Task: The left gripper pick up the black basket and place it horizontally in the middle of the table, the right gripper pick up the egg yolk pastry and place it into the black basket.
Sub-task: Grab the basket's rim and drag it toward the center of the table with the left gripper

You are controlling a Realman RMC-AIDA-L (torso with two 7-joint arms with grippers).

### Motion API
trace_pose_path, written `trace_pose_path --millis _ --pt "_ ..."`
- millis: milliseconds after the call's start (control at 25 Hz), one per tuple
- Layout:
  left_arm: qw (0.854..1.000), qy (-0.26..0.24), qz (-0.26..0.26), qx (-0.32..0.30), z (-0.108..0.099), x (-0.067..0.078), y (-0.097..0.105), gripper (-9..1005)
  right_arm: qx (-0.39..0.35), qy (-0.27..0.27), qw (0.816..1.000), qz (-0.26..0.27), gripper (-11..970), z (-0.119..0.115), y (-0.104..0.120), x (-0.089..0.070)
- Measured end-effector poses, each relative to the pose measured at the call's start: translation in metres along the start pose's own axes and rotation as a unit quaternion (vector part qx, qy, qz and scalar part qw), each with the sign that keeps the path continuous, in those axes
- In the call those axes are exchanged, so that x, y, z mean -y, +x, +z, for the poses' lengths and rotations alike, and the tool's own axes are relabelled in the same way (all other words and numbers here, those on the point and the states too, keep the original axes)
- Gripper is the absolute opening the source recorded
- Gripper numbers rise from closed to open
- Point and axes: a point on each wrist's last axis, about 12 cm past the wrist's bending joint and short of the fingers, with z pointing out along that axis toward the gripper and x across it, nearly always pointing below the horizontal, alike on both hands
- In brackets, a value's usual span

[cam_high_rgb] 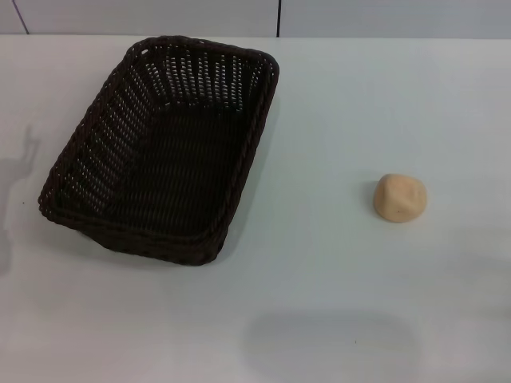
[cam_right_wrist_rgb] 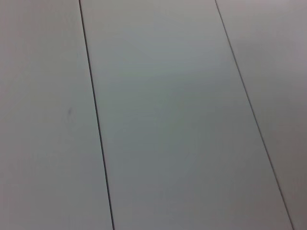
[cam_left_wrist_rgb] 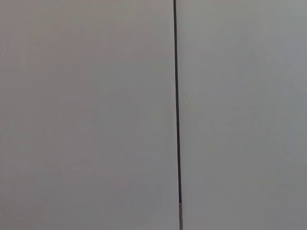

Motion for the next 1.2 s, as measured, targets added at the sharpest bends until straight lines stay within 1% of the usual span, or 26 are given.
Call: trace_pose_path --millis 280,400,480,640,720,760,800,880,960,1000,1080,1200 --pt "1.000 -0.001 0.000 0.002 0.000 -0.001 -0.001 779 -0.001 0.001 1.000 -0.001 815 -0.001 0.000 0.001" --pt "1.000 0.008 -0.006 0.003 0.002 0.002 -0.002 779 -0.002 0.001 1.000 -0.001 814 -0.001 0.000 0.001" --pt "1.000 0.021 -0.012 0.000 0.008 0.005 -0.003 779 -0.002 0.000 1.000 -0.001 814 -0.001 0.000 0.000" --pt "0.998 0.057 -0.023 -0.023 0.034 0.011 -0.011 779 -0.002 -0.002 1.000 0.000 812 0.000 0.000 0.000" --pt "0.995 0.086 -0.024 -0.037 0.049 0.015 -0.020 779 -0.002 -0.002 1.000 0.000 812 0.000 0.000 0.000" --pt "0.992 0.108 -0.024 -0.051 0.060 0.018 -0.029 779 -0.003 -0.001 1.000 -0.001 811 0.000 0.000 0.001" --pt "0.992 0.108 -0.024 -0.051 0.060 0.018 -0.029 779 -0.003 -0.001 1.000 -0.001 811 0.000 0.000 0.001" --pt "0.988 0.131 -0.026 -0.077 0.075 0.022 -0.044 779 -0.003 0.000 1.000 -0.001 811 -0.001 0.000 0.002" --pt "0.984 0.142 -0.020 -0.106 0.087 0.025 -0.056 779 -0.004 0.001 1.000 0.000 810 -0.001 0.000 0.002" --pt "0.981 0.150 -0.013 -0.123 0.093 0.029 -0.064 779 -0.004 0.001 1.000 0.000 810 -0.001 0.000 0.002" --pt "0.975 0.162 0.004 -0.155 0.100 0.036 -0.078 779 -0.004 0.001 1.000 0.000 809 -0.001 0.000 0.002" --pt "0.965 0.173 0.029 -0.196 0.105 0.047 -0.097 779 -0.003 0.000 1.000 0.001 808 0.000 0.000 0.002"
